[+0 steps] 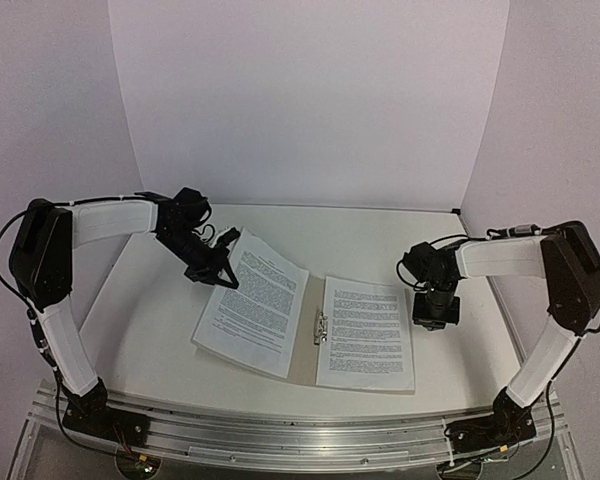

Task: Put the files into the folder

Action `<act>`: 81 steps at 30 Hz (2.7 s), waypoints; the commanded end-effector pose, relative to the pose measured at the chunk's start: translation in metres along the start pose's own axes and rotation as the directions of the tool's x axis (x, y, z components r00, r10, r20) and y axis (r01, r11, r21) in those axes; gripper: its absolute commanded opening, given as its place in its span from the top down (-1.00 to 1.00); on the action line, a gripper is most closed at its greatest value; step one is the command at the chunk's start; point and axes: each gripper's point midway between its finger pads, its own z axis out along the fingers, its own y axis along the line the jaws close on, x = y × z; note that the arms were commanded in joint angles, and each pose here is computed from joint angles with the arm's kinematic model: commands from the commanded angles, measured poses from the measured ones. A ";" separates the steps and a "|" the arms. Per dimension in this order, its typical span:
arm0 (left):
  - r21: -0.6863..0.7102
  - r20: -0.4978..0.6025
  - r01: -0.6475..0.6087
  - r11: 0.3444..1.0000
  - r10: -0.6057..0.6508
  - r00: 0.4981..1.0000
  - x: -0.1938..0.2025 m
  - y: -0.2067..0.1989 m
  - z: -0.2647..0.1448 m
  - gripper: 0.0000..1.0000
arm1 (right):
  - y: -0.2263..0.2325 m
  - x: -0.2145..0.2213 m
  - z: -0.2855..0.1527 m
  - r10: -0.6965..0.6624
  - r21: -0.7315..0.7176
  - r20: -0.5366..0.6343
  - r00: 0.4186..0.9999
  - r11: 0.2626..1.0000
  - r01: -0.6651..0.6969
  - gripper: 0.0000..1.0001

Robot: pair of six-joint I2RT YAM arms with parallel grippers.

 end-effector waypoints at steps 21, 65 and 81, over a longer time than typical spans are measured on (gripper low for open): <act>0.203 0.129 -0.188 0.961 0.164 0.978 -0.031 -0.082 -0.040 0.14 | 0.142 0.035 0.036 -0.157 -0.381 -0.150 0.976 0.920 0.090 1.00; -0.333 0.088 -0.039 0.942 0.072 0.994 0.003 0.101 -0.016 0.22 | 0.224 0.001 0.010 -0.209 -0.421 -0.018 0.978 0.889 0.182 0.86; -0.235 -0.086 -0.077 0.969 0.058 0.995 0.058 0.106 0.038 0.31 | 0.253 -0.036 0.020 -0.198 -0.414 0.057 0.979 0.887 0.203 0.88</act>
